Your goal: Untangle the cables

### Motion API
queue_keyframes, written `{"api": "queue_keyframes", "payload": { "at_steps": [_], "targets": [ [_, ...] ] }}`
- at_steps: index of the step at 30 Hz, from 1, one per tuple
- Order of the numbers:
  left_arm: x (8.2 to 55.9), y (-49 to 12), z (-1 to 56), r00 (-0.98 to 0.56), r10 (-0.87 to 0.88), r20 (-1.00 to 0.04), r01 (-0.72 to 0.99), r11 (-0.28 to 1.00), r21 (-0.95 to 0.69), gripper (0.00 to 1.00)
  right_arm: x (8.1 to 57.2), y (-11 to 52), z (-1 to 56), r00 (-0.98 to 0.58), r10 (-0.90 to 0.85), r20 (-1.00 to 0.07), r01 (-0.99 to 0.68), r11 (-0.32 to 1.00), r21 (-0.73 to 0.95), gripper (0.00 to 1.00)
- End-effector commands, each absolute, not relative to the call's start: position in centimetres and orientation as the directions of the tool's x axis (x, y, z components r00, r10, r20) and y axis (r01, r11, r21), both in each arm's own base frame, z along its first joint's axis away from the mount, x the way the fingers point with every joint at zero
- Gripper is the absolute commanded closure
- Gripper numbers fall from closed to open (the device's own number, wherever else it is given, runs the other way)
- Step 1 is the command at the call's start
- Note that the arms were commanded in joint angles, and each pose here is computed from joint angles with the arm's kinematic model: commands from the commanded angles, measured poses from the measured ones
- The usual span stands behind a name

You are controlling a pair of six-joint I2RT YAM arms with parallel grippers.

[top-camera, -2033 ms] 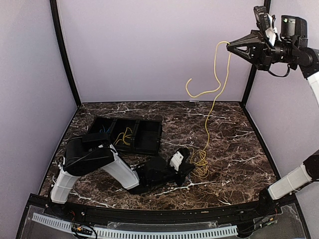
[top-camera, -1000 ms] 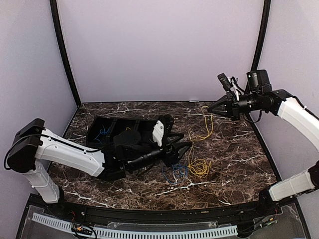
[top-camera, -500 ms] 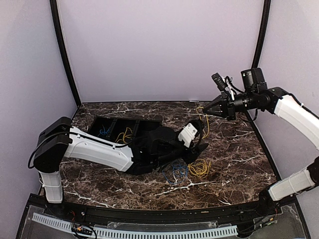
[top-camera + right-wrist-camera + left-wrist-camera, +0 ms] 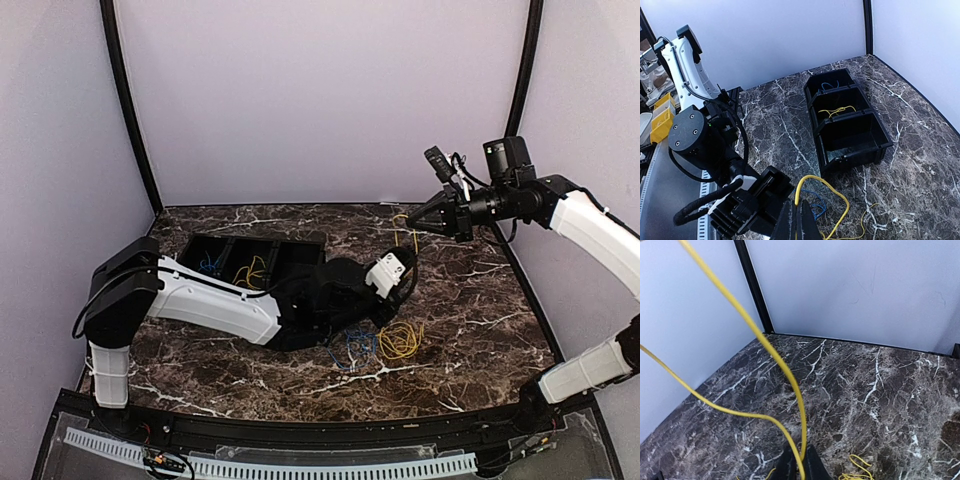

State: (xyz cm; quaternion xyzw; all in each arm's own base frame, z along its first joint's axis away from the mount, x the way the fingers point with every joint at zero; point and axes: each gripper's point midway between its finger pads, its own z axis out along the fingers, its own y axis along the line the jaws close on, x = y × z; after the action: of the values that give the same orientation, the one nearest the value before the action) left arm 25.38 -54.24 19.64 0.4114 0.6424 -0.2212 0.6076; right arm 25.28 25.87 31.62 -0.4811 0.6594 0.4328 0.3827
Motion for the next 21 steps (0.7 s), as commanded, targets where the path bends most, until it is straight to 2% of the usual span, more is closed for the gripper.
{"api": "queue_keyframes", "payload": {
  "at_steps": [1,3,4,8,11,13,18,21],
  "targets": [
    [26.4,-53.6,22.2,0.121,0.204,-0.971,0.753,0.619,0.224,1.0,25.1,26.2,33.3,-0.212,-0.278,-0.937,-0.974,0.143,0.178,1.0],
    [26.3,-53.2,22.8,0.125,0.192,-0.973,0.75,0.624,0.22,1.0,25.3,26.2,33.1,-0.216,-0.28,-0.936,-0.972,0.15,0.179,1.0],
    [26.2,-53.0,23.6,0.124,0.174,-0.977,0.75,0.628,0.207,1.0,25.6,26.1,32.9,-0.218,-0.283,-0.934,-0.97,0.169,0.176,0.96],
    [26.0,-50.9,25.5,0.076,0.108,-0.991,0.741,0.659,0.129,1.0,26.7,25.4,31.0,-0.22,-0.317,-0.923,-0.963,0.221,0.154,0.61],
    [26.3,-48.2,25.9,0.01,0.033,-0.999,0.726,0.687,0.03,1.0,26.8,24.8,28.0,-0.211,-0.374,-0.903,-0.963,0.238,0.127,0.47],
    [26.6,-46.3,26.7,-0.046,-0.05,-0.998,0.708,0.702,-0.068,1.0,25.4,24.9,25.4,-0.209,-0.406,-0.89,-0.972,0.189,0.142,0.38],
    [27.2,-42.9,27.9,-0.121,-0.183,-0.976,0.667,0.713,-0.216,1.0,20.9,27.7,18.8,-0.105,-0.559,-0.823,-0.994,0.07,0.079,0.25],
    [27.4,-41.7,28.2,-0.133,-0.212,-0.968,0.654,0.715,-0.246,1.0,20.0,28.7,16.3,-0.109,-0.597,-0.795,-0.994,0.039,0.107,0.2]
  ]
}}
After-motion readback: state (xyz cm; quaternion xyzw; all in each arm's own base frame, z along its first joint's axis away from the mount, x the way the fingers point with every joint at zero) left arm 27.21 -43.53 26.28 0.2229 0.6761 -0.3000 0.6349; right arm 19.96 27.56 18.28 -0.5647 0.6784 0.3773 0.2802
